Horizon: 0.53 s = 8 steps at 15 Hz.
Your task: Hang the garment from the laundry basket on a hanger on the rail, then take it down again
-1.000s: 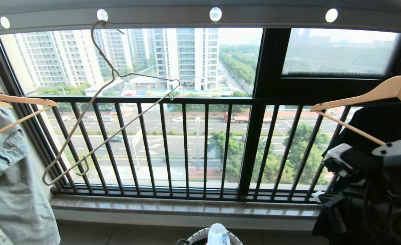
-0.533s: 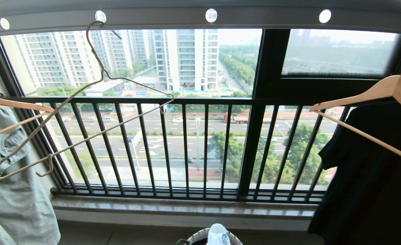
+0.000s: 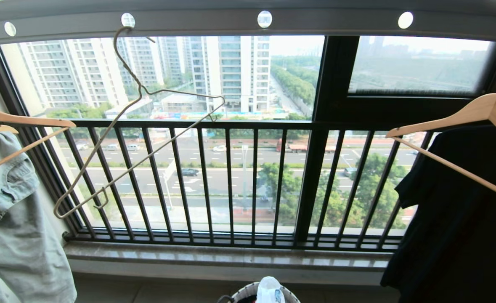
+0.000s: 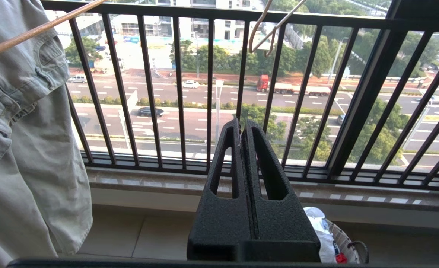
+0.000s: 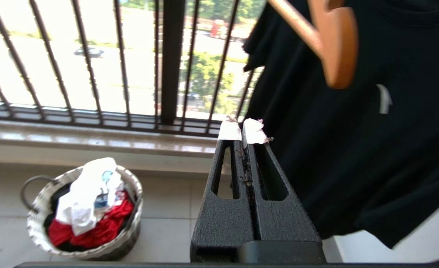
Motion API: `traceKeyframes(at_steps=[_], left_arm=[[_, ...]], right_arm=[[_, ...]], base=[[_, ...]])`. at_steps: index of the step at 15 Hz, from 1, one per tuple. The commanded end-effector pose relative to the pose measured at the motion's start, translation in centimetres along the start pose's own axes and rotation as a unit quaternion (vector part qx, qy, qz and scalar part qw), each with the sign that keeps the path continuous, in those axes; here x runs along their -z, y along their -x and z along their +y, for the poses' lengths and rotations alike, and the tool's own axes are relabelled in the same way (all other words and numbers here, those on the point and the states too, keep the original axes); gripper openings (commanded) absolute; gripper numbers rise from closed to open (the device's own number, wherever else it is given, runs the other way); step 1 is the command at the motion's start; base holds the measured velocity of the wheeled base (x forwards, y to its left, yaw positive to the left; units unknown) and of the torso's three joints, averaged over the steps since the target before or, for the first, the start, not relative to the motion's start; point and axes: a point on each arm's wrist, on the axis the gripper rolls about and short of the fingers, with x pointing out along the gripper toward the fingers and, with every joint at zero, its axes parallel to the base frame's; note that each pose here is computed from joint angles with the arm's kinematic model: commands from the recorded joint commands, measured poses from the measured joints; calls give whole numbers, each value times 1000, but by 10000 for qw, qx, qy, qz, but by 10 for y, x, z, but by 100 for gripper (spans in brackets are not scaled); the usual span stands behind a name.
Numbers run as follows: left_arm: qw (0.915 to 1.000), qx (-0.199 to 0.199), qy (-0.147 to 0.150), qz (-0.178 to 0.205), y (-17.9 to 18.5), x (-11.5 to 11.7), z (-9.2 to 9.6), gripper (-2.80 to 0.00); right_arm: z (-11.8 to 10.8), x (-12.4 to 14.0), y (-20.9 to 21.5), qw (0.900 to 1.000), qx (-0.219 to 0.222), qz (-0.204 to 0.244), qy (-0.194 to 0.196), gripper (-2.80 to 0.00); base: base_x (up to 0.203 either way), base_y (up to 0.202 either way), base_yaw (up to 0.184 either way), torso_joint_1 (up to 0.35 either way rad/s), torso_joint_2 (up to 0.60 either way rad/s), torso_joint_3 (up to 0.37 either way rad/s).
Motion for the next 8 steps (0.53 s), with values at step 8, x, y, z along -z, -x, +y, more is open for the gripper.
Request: traceKeyframes(at_steps=[8], left_arm=[[9938,214,-1057,282,-41,102,5,-280]], right_arm=[[17,74,-15,9879,-1139,-1039,-163,-280]], base=[[0,0,0,0,0,0]])
